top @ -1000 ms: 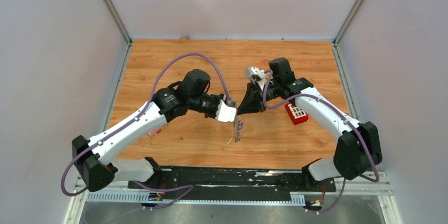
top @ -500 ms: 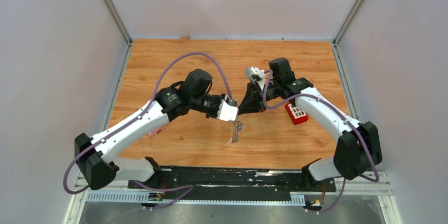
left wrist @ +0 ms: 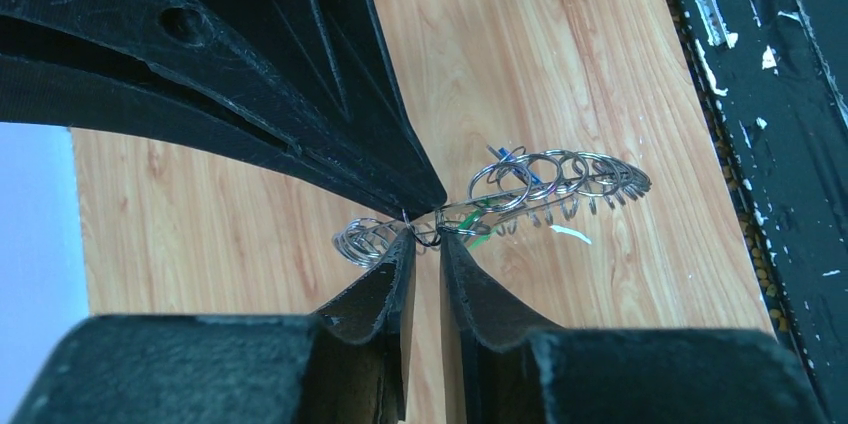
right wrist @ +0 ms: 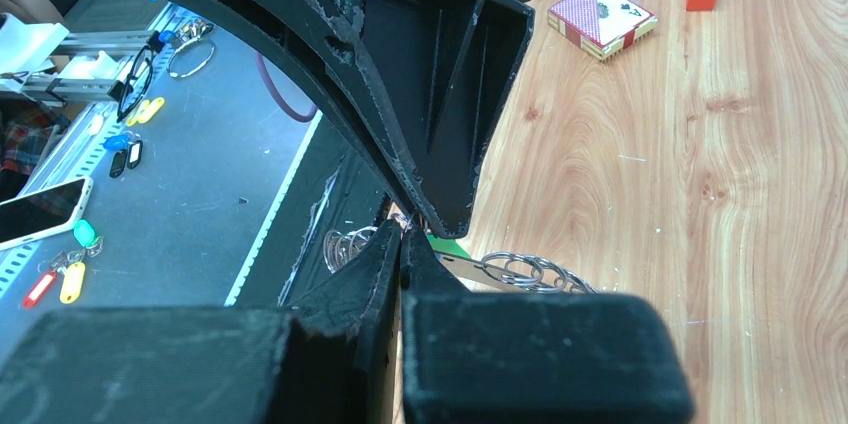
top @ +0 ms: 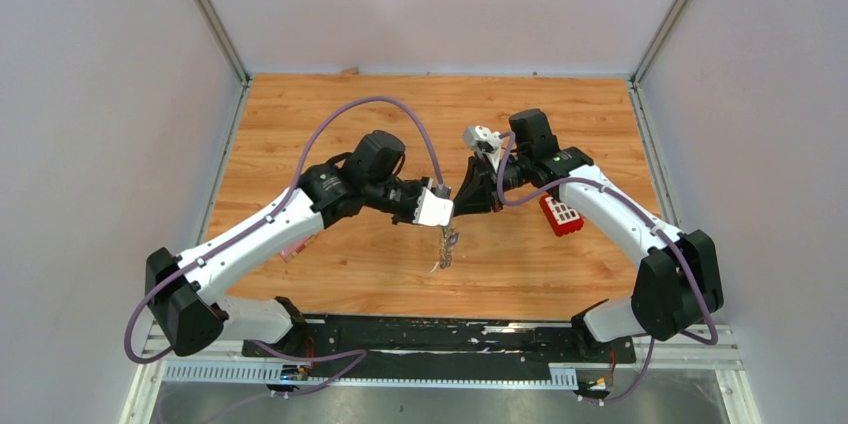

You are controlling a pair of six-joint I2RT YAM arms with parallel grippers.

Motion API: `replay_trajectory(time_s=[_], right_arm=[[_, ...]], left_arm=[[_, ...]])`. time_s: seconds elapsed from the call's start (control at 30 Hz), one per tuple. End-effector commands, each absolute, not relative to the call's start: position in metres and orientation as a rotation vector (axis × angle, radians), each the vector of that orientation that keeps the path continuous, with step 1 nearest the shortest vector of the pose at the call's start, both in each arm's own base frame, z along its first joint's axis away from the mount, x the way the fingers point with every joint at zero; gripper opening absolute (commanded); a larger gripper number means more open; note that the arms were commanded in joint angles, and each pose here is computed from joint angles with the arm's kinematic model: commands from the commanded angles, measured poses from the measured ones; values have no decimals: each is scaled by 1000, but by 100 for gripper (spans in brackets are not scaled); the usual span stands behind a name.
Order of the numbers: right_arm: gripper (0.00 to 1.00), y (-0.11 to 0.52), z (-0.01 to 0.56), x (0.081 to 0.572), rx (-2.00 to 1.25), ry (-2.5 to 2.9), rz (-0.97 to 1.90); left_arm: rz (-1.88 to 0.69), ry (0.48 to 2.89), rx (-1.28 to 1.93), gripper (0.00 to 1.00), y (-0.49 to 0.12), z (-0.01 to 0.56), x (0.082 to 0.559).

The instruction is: Put the keys on the keyring

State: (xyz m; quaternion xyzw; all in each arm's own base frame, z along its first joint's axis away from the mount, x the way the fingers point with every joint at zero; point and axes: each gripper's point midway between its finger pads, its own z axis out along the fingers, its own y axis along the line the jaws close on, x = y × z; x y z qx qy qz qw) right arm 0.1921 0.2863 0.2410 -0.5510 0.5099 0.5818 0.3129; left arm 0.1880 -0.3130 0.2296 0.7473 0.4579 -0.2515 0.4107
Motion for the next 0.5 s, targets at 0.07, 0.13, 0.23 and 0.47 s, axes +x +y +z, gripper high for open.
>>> replay_trajectory(time_s=[0.07,0.13,0.23,0.47], right_arm=[[0,291,256,195,-1479,1245,1511],[0,291,255,196,-1479,1249,1497],[0,291,254,197,-1477,1254,1483],[0,291,252,199,-1481,1256,1433]], left_arm=[[-683,1154,1836,20,-322,241,189],[-688,1163,1831,18,-323,242,190],[-688,1175,1818,14,-323,243,191],[-697,1236,1756,0,-326,247,196]])
